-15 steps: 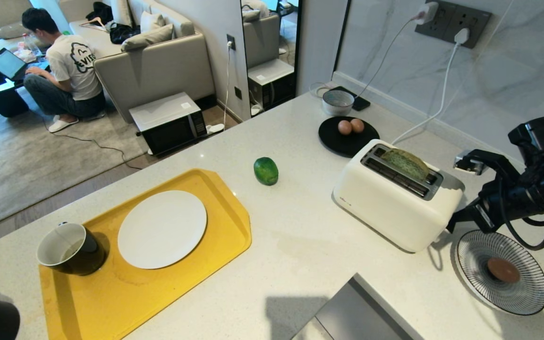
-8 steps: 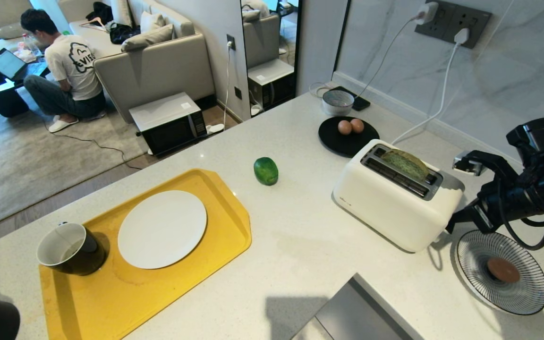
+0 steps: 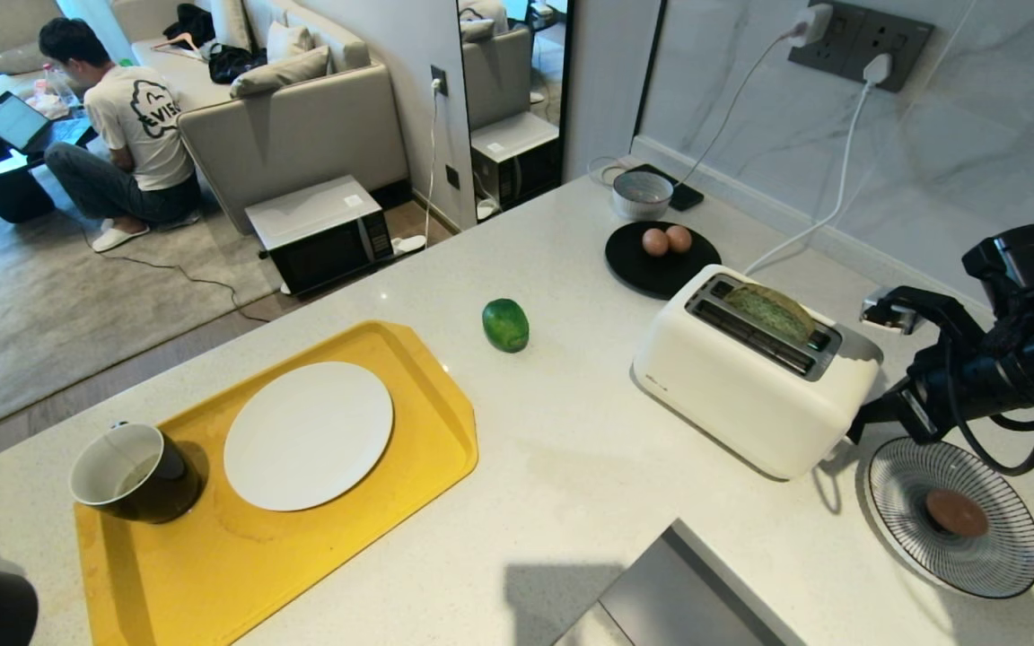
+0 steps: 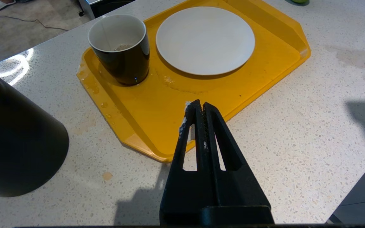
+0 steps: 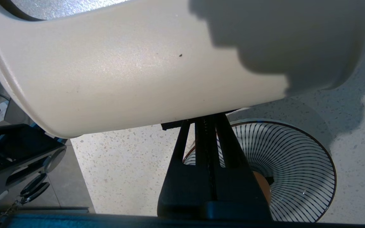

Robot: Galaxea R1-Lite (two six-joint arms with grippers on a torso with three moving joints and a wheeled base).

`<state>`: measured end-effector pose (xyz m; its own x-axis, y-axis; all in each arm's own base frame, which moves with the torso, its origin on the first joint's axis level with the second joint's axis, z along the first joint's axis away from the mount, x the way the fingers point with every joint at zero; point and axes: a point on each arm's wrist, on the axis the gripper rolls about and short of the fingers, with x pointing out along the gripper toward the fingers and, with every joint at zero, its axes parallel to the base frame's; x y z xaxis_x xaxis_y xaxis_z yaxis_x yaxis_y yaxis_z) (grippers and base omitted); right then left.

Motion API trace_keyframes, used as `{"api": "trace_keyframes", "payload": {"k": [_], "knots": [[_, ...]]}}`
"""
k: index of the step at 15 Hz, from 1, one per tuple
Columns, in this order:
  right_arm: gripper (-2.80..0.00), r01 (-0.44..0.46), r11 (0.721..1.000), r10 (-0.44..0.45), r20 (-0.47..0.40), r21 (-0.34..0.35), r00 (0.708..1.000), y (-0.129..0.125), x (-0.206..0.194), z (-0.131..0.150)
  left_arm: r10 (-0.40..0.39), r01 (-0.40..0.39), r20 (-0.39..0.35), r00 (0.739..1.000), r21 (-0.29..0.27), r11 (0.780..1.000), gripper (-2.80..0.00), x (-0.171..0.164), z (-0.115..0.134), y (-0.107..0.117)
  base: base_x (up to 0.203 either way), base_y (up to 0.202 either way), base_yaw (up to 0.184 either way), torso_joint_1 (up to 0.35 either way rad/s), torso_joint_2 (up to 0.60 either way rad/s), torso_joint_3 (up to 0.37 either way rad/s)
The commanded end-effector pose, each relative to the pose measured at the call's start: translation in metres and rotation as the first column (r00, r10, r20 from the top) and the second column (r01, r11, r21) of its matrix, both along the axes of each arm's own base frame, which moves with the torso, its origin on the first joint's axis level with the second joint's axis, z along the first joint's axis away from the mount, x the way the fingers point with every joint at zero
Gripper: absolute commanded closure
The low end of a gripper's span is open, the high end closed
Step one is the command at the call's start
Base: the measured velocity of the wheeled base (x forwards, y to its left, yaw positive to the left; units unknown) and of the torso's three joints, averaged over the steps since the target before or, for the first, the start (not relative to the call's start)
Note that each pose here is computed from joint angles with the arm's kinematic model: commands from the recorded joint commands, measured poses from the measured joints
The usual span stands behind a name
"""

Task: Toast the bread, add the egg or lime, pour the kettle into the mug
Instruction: Use a bread toaster

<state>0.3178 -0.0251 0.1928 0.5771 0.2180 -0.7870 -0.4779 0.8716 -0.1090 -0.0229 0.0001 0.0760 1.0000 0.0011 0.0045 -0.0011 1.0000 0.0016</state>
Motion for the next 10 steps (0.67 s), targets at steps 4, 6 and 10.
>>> {"api": "trace_keyframes", "payload": {"k": [4, 6, 10], "knots": [[0.00, -0.004, 1.000, 0.004, -0.003, 0.000, 1.000, 0.0000, 0.0007, -0.0006, 0.000, 0.000, 0.000, 1.000, 0.000, 1.000, 0.00, 0.0000, 0.0002, 0.0000, 0.000, 0.000, 0.000, 0.000, 0.00, 0.000], [0.00, -0.004, 1.000, 0.004, -0.001, 0.000, 1.000, -0.0001, 0.0008, -0.0005, 0.000, 0.000, -0.001, 1.000, 0.000, 1.000, 0.00, 0.0001, -0.0002, 0.0000, 0.000, 0.000, 0.000, 0.000, 0.00, 0.000], [0.00, -0.004, 1.000, 0.004, 0.002, 0.000, 1.000, 0.0000, 0.0002, 0.0005, 0.000, 0.000, -0.001, 1.000, 0.000, 1.000, 0.00, 0.0001, -0.0002, 0.0000, 0.000, 0.000, 0.000, 0.000, 0.00, 0.000]]}}
